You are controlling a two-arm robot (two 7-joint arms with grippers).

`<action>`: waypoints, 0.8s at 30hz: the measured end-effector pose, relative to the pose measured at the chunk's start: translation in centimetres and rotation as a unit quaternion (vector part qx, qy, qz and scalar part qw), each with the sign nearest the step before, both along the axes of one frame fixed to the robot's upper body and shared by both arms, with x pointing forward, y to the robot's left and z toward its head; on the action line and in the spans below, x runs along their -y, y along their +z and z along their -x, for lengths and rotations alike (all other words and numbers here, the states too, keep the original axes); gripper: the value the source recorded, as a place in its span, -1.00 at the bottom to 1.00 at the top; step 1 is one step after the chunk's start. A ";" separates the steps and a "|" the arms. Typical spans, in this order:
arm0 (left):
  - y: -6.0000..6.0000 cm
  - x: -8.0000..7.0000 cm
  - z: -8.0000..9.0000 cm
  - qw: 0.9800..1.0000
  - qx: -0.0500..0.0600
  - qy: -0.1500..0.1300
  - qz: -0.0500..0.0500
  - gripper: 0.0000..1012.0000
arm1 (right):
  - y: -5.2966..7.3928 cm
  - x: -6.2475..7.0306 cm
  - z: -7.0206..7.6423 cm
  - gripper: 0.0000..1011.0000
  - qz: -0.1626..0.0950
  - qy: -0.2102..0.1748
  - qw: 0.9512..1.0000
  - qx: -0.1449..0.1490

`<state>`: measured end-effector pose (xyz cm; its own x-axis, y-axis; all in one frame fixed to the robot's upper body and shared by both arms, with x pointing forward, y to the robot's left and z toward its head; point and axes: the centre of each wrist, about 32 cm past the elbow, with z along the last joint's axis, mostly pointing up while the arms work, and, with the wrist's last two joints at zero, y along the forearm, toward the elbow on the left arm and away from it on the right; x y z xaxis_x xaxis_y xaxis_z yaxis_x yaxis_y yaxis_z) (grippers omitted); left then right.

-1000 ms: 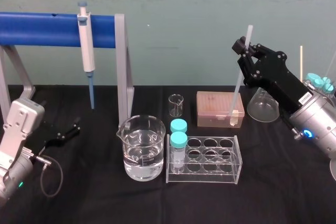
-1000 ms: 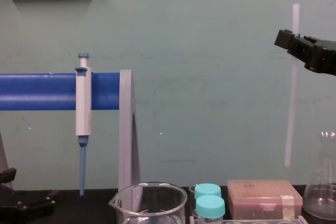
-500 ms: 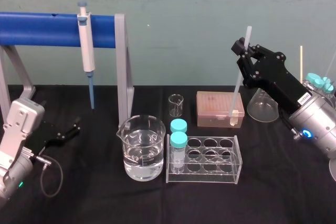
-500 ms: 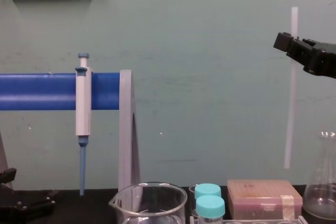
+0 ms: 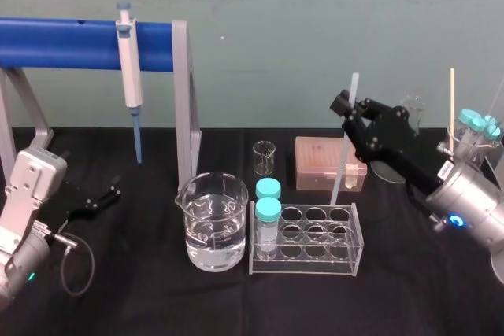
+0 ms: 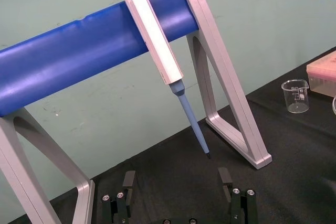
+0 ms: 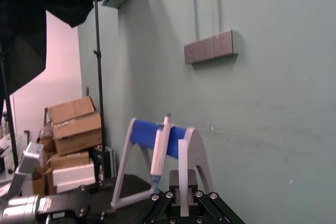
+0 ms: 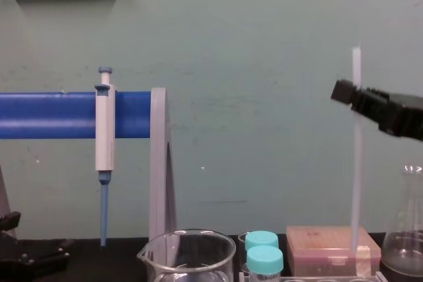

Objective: Pick up the stirring rod with one hand, then place it down.

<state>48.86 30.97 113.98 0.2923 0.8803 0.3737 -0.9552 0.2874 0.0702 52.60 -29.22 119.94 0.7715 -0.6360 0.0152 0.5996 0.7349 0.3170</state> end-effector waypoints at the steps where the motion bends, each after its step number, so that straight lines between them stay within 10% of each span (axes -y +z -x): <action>1: 0.0 0.0 0.0 1.000 0.000 0.000 0.000 0.98 | -0.3 0.0 -0.1 -0.86 0.003 0.002 1.000 -0.004; 24: 0.0 0.0 0.0 1.000 0.000 0.000 0.000 0.98 | -3.2 -1.3 -2.1 -0.86 0.007 -0.004 1.000 -0.019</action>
<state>48.86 30.97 113.98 0.2922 0.8803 0.3738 -0.9553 0.2873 0.0702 54.70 -27.94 116.74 0.7671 -0.6415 -0.0056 0.6163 0.7345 0.2841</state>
